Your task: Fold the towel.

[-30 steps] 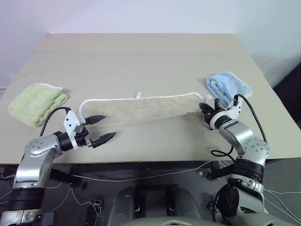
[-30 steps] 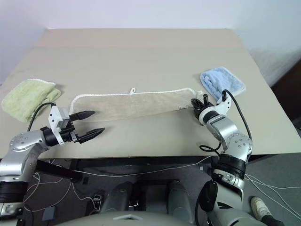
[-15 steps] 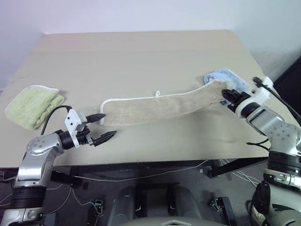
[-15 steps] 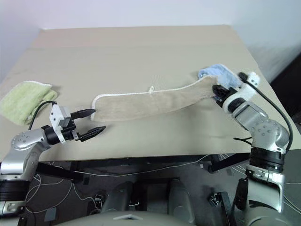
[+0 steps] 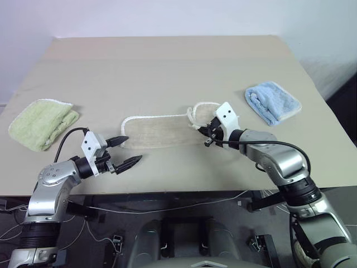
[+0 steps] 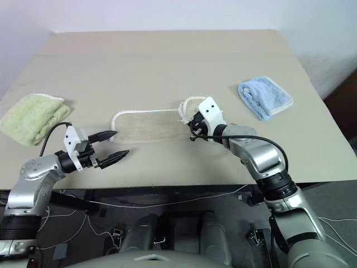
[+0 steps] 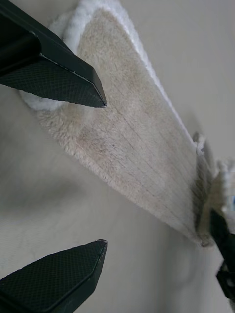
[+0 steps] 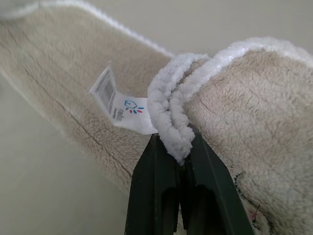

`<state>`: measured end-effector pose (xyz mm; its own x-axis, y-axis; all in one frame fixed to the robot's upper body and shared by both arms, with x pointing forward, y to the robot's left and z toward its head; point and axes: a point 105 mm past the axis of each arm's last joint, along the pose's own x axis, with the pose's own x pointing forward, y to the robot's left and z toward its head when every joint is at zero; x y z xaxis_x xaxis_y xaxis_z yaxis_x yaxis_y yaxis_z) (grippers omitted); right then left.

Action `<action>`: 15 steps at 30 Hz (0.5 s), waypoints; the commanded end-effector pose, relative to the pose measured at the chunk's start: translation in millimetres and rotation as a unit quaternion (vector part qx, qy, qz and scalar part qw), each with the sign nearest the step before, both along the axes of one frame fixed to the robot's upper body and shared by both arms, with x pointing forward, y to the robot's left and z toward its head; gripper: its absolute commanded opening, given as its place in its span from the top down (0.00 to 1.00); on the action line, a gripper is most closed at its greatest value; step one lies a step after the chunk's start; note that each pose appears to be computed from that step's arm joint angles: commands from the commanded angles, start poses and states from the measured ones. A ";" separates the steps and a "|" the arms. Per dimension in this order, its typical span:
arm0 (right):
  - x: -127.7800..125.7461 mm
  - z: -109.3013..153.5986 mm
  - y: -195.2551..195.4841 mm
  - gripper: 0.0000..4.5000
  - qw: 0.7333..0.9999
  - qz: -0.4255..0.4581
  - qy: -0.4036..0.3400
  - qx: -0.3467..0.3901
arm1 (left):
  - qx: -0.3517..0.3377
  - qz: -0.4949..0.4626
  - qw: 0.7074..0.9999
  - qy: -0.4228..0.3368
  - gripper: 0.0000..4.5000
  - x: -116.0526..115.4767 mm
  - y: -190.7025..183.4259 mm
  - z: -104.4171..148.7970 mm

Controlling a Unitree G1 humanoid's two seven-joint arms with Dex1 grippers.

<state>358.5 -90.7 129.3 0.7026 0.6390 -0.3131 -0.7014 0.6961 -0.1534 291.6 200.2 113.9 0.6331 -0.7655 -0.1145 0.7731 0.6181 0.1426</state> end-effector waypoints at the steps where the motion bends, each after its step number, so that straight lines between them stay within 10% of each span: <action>1: 4.5 7.8 3.1 0.99 1.000 0.004 -0.029 -0.008 | 0.001 -0.003 1.000 -0.022 0.00 -3.8 -3.9 8.2; 5: 1.7 6.0 4.5 0.85 1.000 0.012 -0.018 0.007 | -0.006 -0.001 1.000 -0.015 0.00 -9.6 -6.6 4.8; 12: -13.8 38.8 -4.2 0.33 0.995 0.046 -0.050 0.069 | -0.062 0.015 0.998 0.000 0.00 -20.6 -10.3 9.3; 15: -22.0 58.1 -13.9 0.33 0.990 0.059 -0.069 0.106 | -0.111 0.030 0.993 0.015 0.00 -27.5 -14.0 13.6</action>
